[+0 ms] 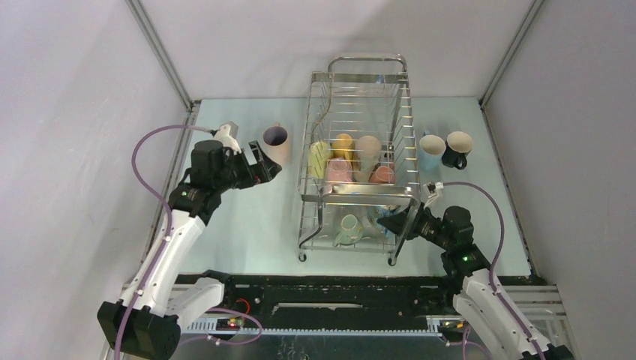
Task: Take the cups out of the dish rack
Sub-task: Unload the cup from the dish rack.
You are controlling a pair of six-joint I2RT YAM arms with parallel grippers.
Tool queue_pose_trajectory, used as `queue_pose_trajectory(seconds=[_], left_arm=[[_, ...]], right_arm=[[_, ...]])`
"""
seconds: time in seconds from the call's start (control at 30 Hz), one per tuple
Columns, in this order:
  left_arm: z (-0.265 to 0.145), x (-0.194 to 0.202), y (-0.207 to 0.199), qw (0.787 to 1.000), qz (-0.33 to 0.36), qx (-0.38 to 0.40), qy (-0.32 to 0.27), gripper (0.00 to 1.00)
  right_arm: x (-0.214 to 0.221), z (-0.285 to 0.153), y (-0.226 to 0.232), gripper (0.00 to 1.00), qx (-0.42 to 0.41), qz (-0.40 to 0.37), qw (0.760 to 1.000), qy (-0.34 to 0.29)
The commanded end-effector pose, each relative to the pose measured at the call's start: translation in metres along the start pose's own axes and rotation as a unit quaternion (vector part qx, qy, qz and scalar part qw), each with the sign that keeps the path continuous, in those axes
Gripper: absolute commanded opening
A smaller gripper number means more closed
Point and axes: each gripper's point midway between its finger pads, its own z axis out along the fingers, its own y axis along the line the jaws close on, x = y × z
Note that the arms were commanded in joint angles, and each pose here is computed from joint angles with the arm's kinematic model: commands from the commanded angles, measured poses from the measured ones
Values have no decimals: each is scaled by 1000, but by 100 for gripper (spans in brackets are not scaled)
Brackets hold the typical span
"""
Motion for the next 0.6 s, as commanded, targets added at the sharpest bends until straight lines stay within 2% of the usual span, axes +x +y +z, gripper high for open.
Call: queue_pose_trajectory(seconds=[0.0, 0.57], left_arm=[[3, 1, -1, 1000, 16, 10, -4, 100], [5, 4, 4, 1000, 21, 4, -3, 100]], right_arm=[[-33, -9, 53, 0, -74, -77, 994, -35], [-69, -20, 97, 0, -97, -107, 986, -80]])
